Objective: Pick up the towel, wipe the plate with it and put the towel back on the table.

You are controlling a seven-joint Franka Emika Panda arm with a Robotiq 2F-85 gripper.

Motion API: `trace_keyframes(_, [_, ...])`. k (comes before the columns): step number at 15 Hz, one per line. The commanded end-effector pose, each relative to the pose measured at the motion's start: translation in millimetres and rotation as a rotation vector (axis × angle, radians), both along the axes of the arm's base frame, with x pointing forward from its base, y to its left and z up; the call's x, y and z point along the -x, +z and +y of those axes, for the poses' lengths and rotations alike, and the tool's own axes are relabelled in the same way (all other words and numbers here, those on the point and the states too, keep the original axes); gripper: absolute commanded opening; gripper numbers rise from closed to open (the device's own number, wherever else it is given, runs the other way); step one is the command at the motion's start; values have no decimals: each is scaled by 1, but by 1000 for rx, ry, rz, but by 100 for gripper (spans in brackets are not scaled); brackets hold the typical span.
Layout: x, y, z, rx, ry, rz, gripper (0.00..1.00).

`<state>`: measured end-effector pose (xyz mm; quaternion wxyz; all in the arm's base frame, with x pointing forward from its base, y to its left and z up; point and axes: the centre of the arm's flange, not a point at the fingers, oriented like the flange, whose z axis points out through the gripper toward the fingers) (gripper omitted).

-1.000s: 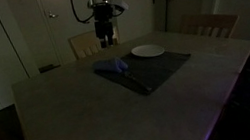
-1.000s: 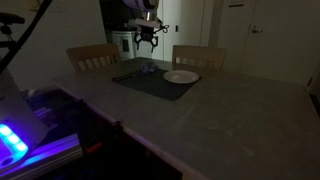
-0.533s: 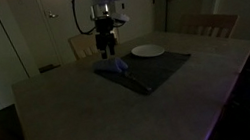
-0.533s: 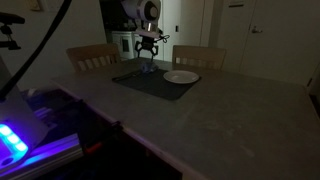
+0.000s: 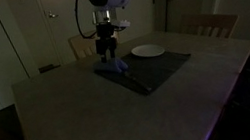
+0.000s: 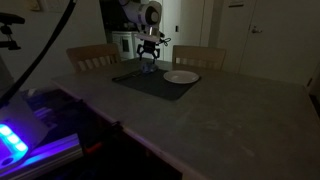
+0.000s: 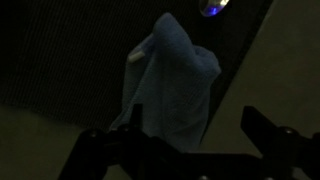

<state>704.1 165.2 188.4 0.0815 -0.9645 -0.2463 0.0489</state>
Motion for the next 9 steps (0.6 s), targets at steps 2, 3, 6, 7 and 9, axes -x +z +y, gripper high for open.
trace_keyframes(2, [0, -7, -6, 8, -13, -16, 100])
trace_keyframes(3, [0, -6, -6, 9, -11, -18, 100])
trace_keyframes(6, [-1, -7, -7, 15, 5, -20, 83])
trace_keyframes(7, [-1, -9, -7, 17, 12, -22, 79])
trace_keyframes(9, [-1, -10, -7, 22, 27, -28, 80])
